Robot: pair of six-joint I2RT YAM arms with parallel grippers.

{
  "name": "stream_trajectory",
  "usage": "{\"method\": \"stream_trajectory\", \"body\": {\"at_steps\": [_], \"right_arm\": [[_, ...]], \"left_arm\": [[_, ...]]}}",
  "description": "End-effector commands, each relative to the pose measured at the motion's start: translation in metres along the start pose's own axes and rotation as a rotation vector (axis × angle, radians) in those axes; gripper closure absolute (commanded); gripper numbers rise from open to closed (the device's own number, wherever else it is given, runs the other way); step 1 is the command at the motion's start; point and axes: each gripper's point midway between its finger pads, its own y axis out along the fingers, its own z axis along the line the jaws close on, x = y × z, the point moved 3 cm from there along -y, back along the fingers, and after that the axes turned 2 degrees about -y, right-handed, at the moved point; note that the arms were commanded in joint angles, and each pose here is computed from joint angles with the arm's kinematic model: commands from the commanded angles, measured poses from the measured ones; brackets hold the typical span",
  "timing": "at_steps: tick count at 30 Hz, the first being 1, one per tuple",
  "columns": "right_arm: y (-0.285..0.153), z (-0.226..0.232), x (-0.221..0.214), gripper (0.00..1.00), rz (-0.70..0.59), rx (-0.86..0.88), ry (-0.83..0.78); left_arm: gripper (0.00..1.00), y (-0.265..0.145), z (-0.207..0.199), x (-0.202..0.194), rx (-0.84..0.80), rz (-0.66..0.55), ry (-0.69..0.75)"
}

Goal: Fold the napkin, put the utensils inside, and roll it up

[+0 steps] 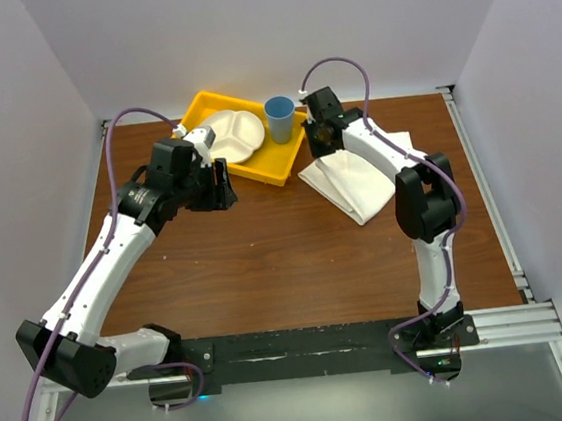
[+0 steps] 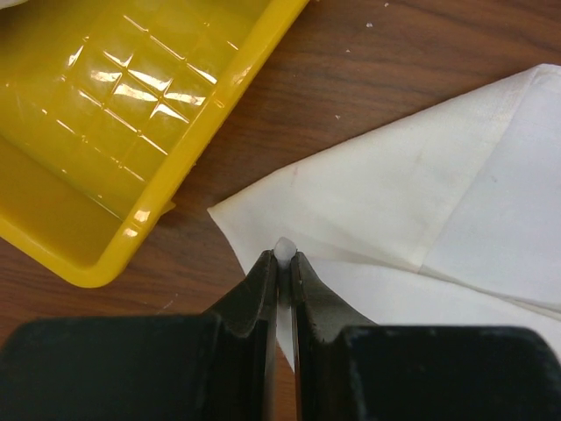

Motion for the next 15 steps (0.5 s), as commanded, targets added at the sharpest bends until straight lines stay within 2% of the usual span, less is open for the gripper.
{"method": "stream_trajectory", "body": {"at_steps": [1, 4, 5, 6, 7, 9, 10, 13, 15], "right_arm": [[0.005, 0.011, 0.016, 0.99, -0.045, 0.029, 0.022], [0.009, 0.014, 0.014, 0.94, -0.033, 0.038, 0.023], [0.012, 0.015, 0.012, 0.89, -0.019, 0.037, 0.028], [0.012, 0.016, 0.012, 0.75, -0.013, 0.034, 0.035], [0.012, 0.015, 0.013, 0.68, -0.001, 0.023, 0.049], [0.003, 0.019, 0.018, 0.44, 0.04, 0.029, 0.093], [-0.002, 0.022, 0.022, 0.36, 0.045, 0.043, 0.116], [-0.024, 0.02, 0.034, 0.21, 0.054, 0.053, 0.204], [-0.039, 0.002, 0.036, 0.19, 0.068, 0.022, 0.29]], "left_arm": [[0.39, -0.008, -0.003, 0.013, -0.02, -0.032, 0.014], [0.39, -0.007, -0.002, 0.012, -0.018, -0.03, 0.015], [0.39, -0.007, -0.003, 0.012, -0.022, -0.03, 0.015], [0.39, -0.006, -0.003, 0.012, -0.022, -0.027, 0.015], [0.39, -0.005, -0.003, 0.012, -0.024, -0.028, 0.013], [0.38, -0.002, -0.005, 0.011, -0.036, -0.022, 0.018], [0.38, 0.001, -0.006, 0.013, -0.044, -0.028, 0.019], [0.38, 0.015, -0.011, 0.016, -0.083, -0.041, 0.007], [0.39, 0.03, -0.016, 0.018, -0.112, -0.032, -0.011]]}}
